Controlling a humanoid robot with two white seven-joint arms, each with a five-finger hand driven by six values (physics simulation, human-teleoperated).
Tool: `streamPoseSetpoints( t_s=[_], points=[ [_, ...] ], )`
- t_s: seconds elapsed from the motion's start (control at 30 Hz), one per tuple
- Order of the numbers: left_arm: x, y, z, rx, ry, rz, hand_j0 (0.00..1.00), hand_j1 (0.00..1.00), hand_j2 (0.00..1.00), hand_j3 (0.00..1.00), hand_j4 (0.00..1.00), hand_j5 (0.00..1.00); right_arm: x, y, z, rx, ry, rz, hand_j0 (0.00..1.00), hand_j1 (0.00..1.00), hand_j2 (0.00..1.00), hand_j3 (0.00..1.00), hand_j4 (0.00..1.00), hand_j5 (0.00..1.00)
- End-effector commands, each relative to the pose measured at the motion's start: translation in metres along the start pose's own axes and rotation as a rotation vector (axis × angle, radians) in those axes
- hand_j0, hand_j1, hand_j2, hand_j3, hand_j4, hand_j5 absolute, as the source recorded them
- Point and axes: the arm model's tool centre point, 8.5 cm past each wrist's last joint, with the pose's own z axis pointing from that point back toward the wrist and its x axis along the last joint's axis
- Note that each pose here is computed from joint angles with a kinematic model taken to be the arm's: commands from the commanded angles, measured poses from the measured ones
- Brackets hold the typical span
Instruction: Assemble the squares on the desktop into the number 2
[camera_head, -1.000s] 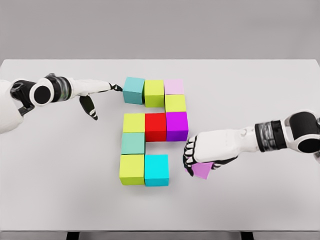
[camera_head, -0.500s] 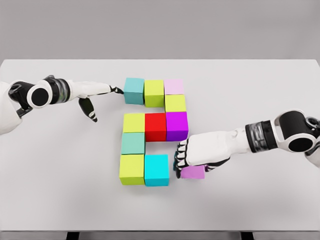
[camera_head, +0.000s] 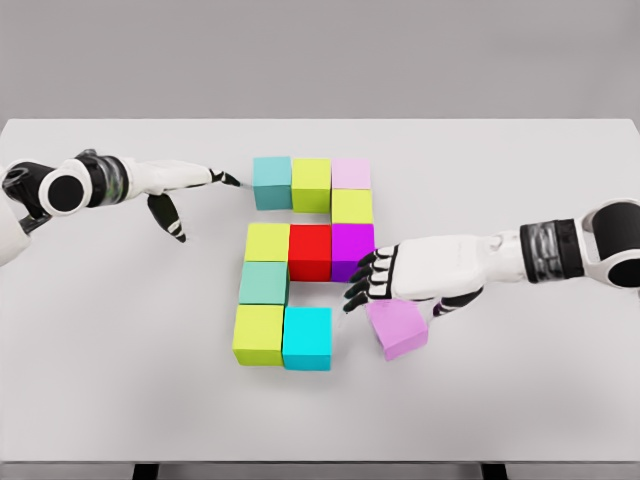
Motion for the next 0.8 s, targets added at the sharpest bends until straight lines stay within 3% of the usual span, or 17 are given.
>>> streamPoseSetpoints(
  t_s=[0.0, 0.13, 0.3, 0.33, 0.43, 0.5, 0.6, 0.63, 0.77],
  points=[
    [-0.013, 0.0, 0.015, 0.01, -0.003, -0.006, 1.0, 1.0, 1.0, 1.0, 1.0, 1.0, -0.006, -0.008, 0.018, -0.028, 0.036, -0.008, 1.0, 1.0, 1.0, 1.0, 1.0, 1.0],
    [-0.023, -0.003, 0.044, 0.015, -0.117, -0.08, 1.0, 1.0, 1.0, 1.0, 1.0, 1.0, -0.009, -0.003, 0.027, -0.018, 0.058, -0.025, 1.0, 1.0, 1.0, 1.0, 1.0, 1.0],
    [-0.016, -0.008, 0.09, 0.019, -0.353, -0.238, 1.0, 1.0, 1.0, 1.0, 1.0, 1.0, -0.024, 0.001, 0.056, -0.042, 0.149, -0.052, 1.0, 1.0, 1.0, 1.0, 1.0, 1.0],
    [-0.023, -0.008, 0.102, 0.022, -0.351, -0.248, 1.0, 1.0, 1.0, 1.0, 1.0, 1.0, -0.03, 0.006, 0.063, -0.034, 0.178, -0.071, 1.0, 1.0, 1.0, 1.0, 1.0, 1.0],
    [-0.07, -0.005, 0.156, 0.061, -0.2, -0.22, 1.0, 1.0, 1.0, 1.0, 1.0, 1.0, -0.046, 0.02, 0.093, -0.014, 0.271, -0.118, 1.0, 1.0, 1.0, 1.0, 1.0, 1.0],
    [-0.069, 0.009, 0.162, 0.112, -0.196, -0.227, 1.0, 1.0, 1.0, 1.0, 1.0, 1.0, -0.048, 0.03, 0.11, 0.012, 0.312, -0.139, 1.0, 1.0, 1.0, 1.0, 1.0, 1.0],
    [-0.073, -0.008, 0.161, 0.132, -0.214, -0.166, 1.0, 1.0, 1.0, 1.0, 1.0, 1.0, -0.046, 0.043, 0.125, 0.053, 0.345, -0.159, 1.0, 1.0, 1.0, 1.0, 1.0, 1.0],
    [-0.075, -0.011, 0.165, 0.106, -0.209, -0.157, 1.0, 1.0, 1.0, 1.0, 1.0, 1.0, -0.044, 0.045, 0.125, 0.062, 0.34, -0.16, 1.0, 1.0, 1.0, 1.0, 1.0, 1.0],
    [-0.077, -0.002, 0.175, 0.145, -0.202, -0.157, 1.0, 1.0, 1.0, 1.0, 1.0, 1.0, -0.019, 0.057, 0.099, 0.101, 0.254, -0.141, 1.0, 1.0, 1.0, 1.0, 1.0, 1.0]
  ],
)
